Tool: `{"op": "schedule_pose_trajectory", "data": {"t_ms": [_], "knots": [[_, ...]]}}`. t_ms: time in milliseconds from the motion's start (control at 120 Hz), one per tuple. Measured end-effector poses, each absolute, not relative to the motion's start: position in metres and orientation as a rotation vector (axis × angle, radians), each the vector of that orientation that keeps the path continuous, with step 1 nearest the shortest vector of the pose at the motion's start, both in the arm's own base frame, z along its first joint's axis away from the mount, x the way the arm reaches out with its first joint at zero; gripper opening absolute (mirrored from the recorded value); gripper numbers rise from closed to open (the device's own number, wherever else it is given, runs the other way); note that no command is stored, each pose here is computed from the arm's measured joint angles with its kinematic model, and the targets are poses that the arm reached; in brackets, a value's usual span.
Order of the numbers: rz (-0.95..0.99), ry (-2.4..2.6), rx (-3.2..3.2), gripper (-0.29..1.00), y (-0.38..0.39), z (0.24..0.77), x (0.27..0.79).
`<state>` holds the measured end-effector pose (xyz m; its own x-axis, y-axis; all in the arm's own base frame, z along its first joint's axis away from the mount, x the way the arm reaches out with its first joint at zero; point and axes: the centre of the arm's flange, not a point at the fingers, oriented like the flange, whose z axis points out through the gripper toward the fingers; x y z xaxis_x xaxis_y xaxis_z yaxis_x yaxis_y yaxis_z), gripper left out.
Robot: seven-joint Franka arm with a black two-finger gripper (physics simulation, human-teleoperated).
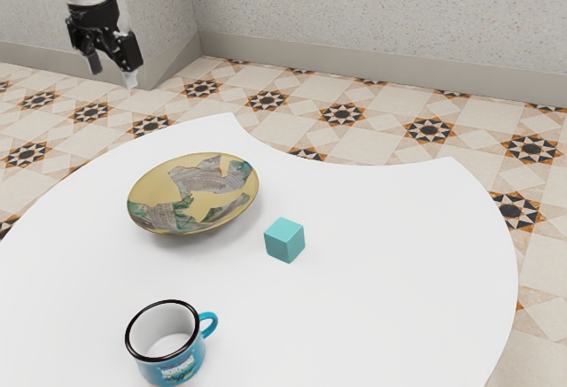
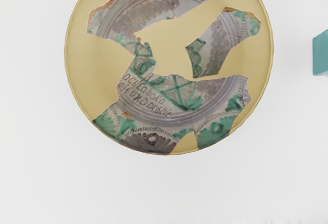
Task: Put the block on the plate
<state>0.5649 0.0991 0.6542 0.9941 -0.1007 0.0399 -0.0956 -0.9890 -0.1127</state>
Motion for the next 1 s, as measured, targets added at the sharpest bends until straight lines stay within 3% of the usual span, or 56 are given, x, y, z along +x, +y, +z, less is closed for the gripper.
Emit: {"op": "schedule_pose_trajectory", "data": {"t_ms": [100, 308, 1000], "knots": [[-0.038, 0.211, -3.049, 0.70, 0.084, 0.636, 0.573], [0.130, 0.393, -3.095, 0.70, 0.026, 0.513, 0.584], [0.127, 0.181, -3.193, 0.70, -0.090, 0.358, 0.629]]}}
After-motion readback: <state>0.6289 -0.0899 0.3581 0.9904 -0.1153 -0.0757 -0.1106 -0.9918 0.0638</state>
